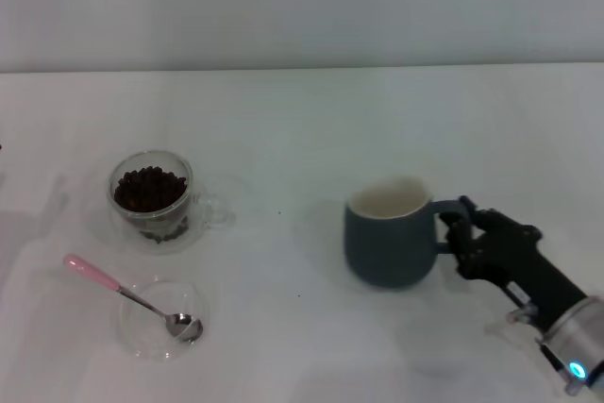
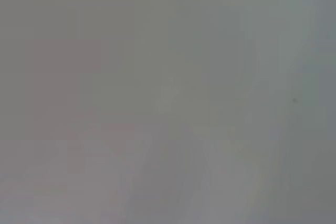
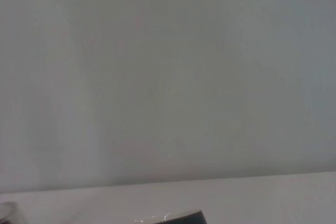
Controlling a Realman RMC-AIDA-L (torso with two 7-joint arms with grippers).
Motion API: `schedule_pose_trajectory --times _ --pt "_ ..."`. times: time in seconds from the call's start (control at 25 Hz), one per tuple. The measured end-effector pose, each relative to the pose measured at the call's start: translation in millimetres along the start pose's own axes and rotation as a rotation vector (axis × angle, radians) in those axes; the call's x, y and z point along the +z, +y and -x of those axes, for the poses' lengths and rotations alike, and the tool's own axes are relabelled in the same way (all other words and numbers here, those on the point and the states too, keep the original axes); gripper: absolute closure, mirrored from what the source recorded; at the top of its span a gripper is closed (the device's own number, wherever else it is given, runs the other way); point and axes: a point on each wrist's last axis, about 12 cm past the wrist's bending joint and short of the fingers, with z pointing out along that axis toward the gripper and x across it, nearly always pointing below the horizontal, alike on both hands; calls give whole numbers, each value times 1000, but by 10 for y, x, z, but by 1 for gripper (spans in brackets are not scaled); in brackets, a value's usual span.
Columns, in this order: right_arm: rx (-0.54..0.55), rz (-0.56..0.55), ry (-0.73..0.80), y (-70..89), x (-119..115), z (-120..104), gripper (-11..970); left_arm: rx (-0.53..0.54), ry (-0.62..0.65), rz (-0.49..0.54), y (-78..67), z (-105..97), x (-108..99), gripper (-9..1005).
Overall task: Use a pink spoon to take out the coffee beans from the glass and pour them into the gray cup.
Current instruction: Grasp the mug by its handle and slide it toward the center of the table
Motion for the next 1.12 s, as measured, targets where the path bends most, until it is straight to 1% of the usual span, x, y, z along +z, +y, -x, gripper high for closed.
schedule_pose_trajectory --times 0.12,0.4,0.6,0.88,1.12 --pt "-22 35 11 82 73 0 757 0 -3 -3 -3 4 -1 104" --pt "-93 68 21 282 211 1 758 2 -7 -5 0 12 2 104" --pt "-117 110 49 376 311 -1 759 7 -9 -10 -1 24 19 104" --pt "-152 160 86 448 358 -27 772 9 -11 -11 -1 29 27 104" --pt "-177 174 101 425 320 -52 777 13 -13 -11 5 36 32 104"
